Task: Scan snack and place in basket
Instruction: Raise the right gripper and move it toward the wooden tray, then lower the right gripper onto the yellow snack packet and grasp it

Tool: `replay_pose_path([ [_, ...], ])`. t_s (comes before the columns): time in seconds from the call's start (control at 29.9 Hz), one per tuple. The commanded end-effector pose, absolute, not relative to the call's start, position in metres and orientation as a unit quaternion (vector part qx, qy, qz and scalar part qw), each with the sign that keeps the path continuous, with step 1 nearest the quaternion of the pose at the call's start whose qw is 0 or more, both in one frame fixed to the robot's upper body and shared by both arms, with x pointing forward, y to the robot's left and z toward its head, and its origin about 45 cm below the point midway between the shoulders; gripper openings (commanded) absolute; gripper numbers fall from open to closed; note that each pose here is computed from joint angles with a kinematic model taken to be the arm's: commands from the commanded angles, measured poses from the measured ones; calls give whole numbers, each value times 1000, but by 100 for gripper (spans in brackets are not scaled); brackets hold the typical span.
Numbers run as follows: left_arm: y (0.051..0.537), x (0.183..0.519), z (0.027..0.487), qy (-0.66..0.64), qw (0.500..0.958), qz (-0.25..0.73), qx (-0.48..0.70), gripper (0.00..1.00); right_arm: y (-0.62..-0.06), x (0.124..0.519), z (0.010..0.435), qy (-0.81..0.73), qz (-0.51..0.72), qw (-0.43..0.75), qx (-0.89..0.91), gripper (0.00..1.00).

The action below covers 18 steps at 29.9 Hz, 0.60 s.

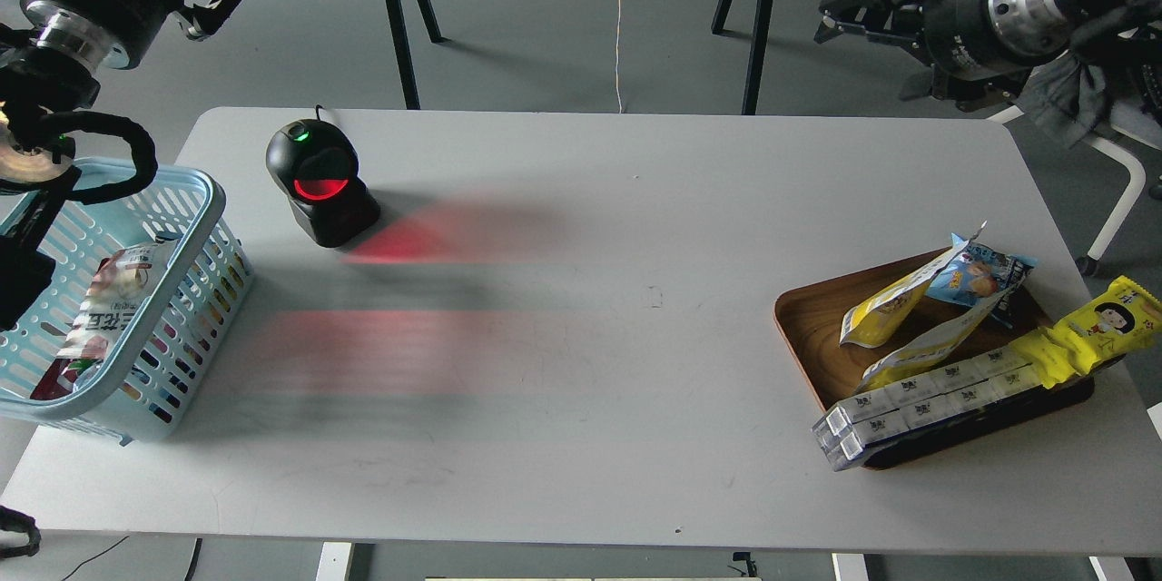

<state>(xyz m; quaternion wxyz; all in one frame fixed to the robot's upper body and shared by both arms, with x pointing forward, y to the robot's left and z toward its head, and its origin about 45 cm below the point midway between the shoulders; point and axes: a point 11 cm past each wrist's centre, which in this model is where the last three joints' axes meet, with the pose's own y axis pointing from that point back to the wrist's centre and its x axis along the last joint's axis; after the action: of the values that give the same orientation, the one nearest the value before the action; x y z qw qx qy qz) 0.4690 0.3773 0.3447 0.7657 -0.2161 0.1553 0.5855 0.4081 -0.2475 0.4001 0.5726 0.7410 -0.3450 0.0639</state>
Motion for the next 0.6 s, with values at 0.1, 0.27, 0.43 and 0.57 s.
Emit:
replay_pose_path([
  [0.1,381,468,345,153,764,589,-216,100,-240,396,384,-318,43,625,712,99],
  [0.27,387,467,345,151,762,593,-213,100,-244,372,378,-299,17,641,706,99],
  [0.43,387,467,344,152,761,594,-212,100,-266,362,371,-320,-19,642,696,99],
  [0.57,387,467,344,152,761,594,-212,100,-284,361,368,-345,-39,632,693,99],
])
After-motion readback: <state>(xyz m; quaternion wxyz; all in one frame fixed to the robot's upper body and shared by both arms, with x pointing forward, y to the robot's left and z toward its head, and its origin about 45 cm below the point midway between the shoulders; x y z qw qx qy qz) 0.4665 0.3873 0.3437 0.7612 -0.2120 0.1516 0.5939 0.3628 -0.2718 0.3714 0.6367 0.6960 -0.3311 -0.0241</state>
